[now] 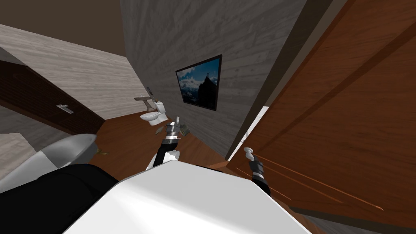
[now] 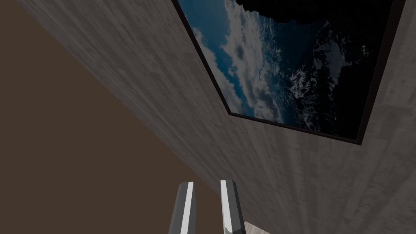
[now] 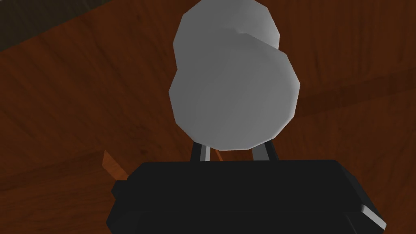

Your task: Pull the door open

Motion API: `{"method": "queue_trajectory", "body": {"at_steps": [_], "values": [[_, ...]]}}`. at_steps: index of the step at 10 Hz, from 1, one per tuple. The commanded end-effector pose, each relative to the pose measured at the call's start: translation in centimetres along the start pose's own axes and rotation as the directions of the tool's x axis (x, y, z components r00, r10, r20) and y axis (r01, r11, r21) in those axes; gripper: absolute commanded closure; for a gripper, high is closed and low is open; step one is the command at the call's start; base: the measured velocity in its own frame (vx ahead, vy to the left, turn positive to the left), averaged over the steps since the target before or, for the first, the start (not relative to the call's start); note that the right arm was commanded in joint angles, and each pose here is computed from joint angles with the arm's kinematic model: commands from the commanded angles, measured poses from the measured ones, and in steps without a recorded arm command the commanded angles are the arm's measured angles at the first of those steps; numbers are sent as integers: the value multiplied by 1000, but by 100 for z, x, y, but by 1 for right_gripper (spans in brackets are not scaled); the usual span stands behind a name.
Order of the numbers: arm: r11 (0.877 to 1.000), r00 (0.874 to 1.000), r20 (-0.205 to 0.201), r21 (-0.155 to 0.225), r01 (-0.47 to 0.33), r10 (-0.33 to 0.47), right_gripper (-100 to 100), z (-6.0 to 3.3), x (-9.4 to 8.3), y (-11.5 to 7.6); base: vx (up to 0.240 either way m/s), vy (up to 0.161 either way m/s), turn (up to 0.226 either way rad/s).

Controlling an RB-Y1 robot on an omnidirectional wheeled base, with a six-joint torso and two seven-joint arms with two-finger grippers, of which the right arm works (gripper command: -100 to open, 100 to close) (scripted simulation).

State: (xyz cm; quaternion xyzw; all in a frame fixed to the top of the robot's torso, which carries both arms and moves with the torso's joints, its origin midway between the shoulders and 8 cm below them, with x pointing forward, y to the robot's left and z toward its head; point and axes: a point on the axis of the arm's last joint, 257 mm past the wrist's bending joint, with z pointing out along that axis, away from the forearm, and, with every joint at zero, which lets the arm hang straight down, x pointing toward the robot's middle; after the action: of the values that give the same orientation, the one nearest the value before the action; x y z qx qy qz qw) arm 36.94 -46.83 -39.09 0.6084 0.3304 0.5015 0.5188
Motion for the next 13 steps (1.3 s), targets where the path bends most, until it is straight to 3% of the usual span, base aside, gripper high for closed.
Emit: {"method": "queue_trajectory", "body": {"at_steps": [1, 7, 8, 9, 11, 13], "values": [[997, 998, -6, -18, -70, 70, 100, 73, 71, 52, -63, -13, 59], [972, 972, 9, -21, -235, 235, 100, 136, 106, 33, -65, -16, 60], [960, 960, 13, -23, -281, 281, 100, 155, 118, 26, -57, -8, 72], [958, 958, 13, -23, -286, 286, 100, 155, 118, 26, -49, -13, 41], [929, 929, 22, -27, -369, 370, 100, 194, 142, 12, -69, -22, 78], [922, 922, 21, -27, -386, 386, 100, 194, 142, 12, -50, -7, 29]]}}
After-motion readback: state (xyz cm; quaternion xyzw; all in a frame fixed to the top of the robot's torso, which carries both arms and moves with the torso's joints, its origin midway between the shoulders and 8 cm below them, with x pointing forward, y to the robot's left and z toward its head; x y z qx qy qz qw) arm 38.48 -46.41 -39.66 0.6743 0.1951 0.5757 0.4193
